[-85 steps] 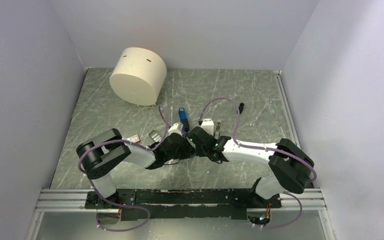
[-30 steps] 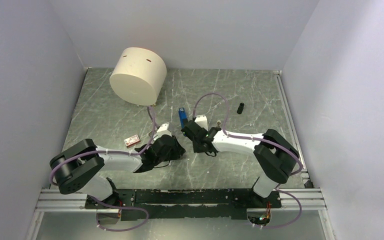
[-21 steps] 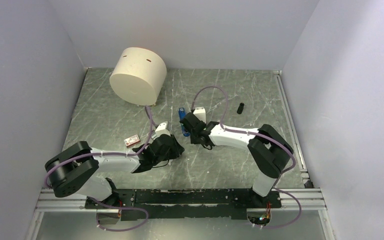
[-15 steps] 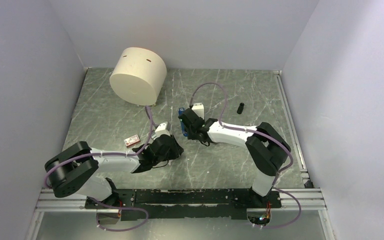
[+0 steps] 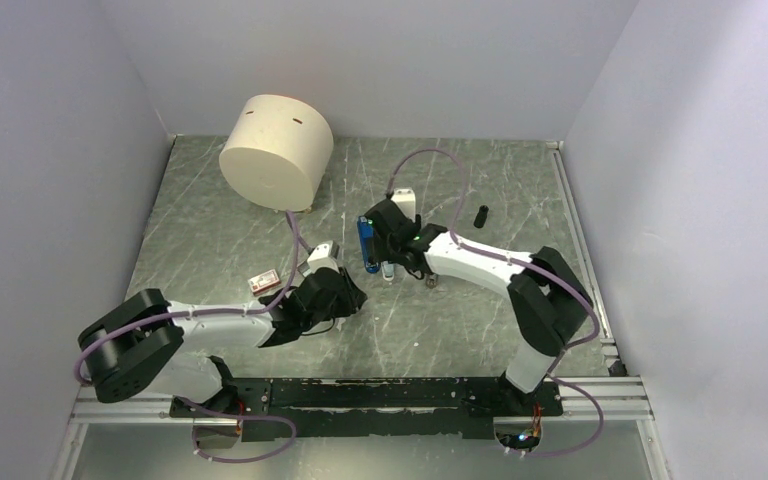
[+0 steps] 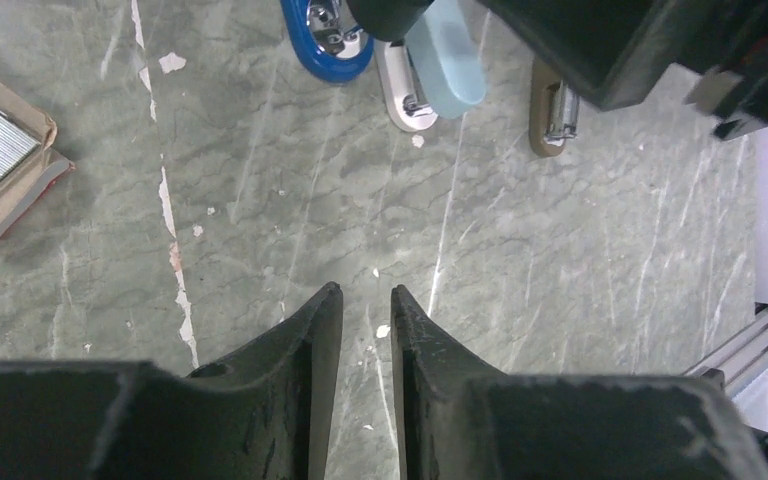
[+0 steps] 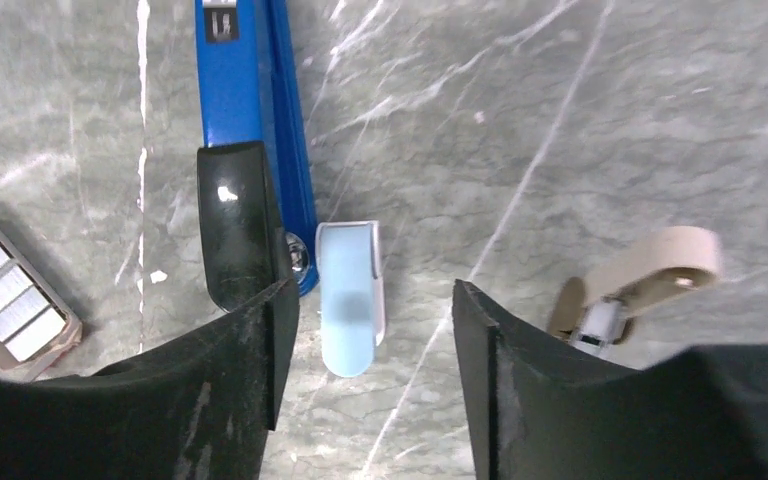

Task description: Load the staples into the stapler

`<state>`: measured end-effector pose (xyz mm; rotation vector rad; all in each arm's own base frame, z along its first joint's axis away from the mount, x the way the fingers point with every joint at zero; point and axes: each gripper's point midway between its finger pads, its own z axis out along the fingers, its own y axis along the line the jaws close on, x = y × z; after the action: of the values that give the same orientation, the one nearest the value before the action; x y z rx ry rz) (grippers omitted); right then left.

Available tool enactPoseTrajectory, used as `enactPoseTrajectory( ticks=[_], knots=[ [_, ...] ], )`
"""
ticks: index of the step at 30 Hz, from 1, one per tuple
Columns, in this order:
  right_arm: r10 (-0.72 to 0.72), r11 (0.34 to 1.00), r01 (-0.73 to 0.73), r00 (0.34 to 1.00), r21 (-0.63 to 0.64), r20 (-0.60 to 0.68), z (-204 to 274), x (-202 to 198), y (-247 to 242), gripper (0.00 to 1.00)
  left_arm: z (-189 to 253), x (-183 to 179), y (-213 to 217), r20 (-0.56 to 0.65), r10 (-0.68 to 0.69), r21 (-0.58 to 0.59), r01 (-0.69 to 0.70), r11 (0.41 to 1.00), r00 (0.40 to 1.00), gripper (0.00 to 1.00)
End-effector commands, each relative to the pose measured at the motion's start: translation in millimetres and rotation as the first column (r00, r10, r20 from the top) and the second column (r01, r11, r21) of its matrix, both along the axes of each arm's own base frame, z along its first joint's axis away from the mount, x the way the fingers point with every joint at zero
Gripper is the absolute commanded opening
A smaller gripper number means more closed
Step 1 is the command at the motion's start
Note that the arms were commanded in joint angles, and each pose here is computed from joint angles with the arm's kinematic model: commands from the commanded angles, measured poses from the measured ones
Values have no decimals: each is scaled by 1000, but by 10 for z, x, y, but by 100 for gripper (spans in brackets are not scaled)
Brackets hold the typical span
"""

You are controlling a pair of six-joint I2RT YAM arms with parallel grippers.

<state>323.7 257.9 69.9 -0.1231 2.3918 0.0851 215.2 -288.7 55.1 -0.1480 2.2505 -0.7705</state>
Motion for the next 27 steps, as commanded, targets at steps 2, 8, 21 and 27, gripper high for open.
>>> enactPoseTrajectory(
  ticks=[2, 8, 21, 27],
  knots=[
    [-98, 995, 98, 986, 2, 134, 552, 195, -393, 65, 148, 31, 62, 51, 2, -5, -2, 1000, 999, 32],
    [-234, 971, 241, 951, -10, 203, 704, 337, -1042, 76, 401, 9, -14, 89, -39, -58, 45, 997, 995, 39],
    [-262, 963, 267, 961, -48, 83, 189, 431, -1222, 63, 562, -100, -266, 116, -198, -74, 207, 975, 973, 72],
    [-288, 955, 292, 955, -51, 66, 111, 426, -1237, 57, 533, -94, -245, 109, -185, -73, 193, 978, 977, 87]
  ],
)
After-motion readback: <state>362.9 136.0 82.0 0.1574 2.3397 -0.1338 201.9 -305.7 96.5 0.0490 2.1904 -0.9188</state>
